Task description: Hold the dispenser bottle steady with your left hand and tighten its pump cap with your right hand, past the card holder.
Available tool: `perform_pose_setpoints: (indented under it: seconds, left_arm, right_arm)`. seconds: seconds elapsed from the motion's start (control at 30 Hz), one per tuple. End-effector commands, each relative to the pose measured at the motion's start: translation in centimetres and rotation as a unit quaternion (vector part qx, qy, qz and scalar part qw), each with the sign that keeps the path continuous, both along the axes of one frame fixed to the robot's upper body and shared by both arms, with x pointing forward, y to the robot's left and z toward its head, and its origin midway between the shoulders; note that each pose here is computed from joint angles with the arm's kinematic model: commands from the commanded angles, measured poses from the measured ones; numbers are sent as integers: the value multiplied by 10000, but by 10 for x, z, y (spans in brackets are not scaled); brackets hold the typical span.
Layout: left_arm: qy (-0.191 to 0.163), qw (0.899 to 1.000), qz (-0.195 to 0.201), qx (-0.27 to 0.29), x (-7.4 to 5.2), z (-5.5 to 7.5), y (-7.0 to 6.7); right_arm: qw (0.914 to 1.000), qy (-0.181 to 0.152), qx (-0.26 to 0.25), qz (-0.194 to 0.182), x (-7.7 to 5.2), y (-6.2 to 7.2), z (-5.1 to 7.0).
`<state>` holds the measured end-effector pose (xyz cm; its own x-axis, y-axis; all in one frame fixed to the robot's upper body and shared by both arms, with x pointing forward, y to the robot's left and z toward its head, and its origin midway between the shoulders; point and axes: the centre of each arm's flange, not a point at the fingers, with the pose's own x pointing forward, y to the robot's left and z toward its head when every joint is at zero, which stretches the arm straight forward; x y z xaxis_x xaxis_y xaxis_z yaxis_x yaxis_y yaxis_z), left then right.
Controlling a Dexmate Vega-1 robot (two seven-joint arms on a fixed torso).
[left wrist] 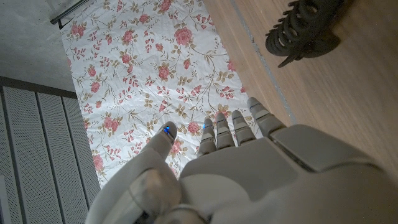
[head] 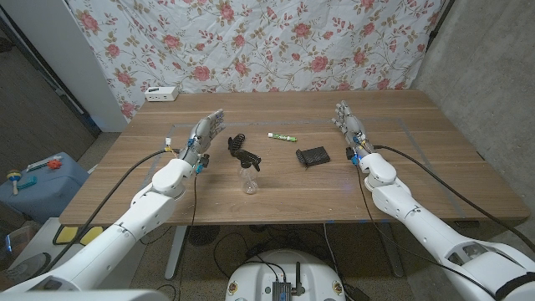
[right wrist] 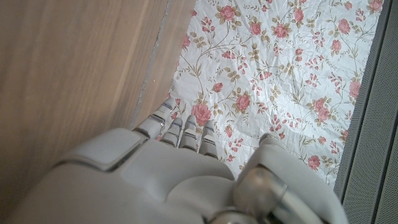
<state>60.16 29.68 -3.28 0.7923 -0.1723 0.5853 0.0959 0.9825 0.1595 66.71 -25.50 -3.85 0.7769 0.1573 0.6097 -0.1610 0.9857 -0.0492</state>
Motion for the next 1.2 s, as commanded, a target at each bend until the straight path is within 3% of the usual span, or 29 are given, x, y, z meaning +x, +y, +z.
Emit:
perform_pose_setpoints:
  seconds: [0.03,0.33,0.83,1.2]
  left_arm:
    - [-206,9991,59,367,-22,0,21]
    - [-257,9968,-12,756,-38,-5,30]
    - [-217,9890,-173,1453,-43,-10,29]
    - [-286,9822,89,1854,-52,-18,37]
  right_arm:
    - [9999,17,22,-153,-2,6,-1]
    - [9996,-48,-20,-273,-8,9,1]
    - [9992,72,125,-363,-9,12,-5]
    - [9984,89,178,-533,-5,17,-5]
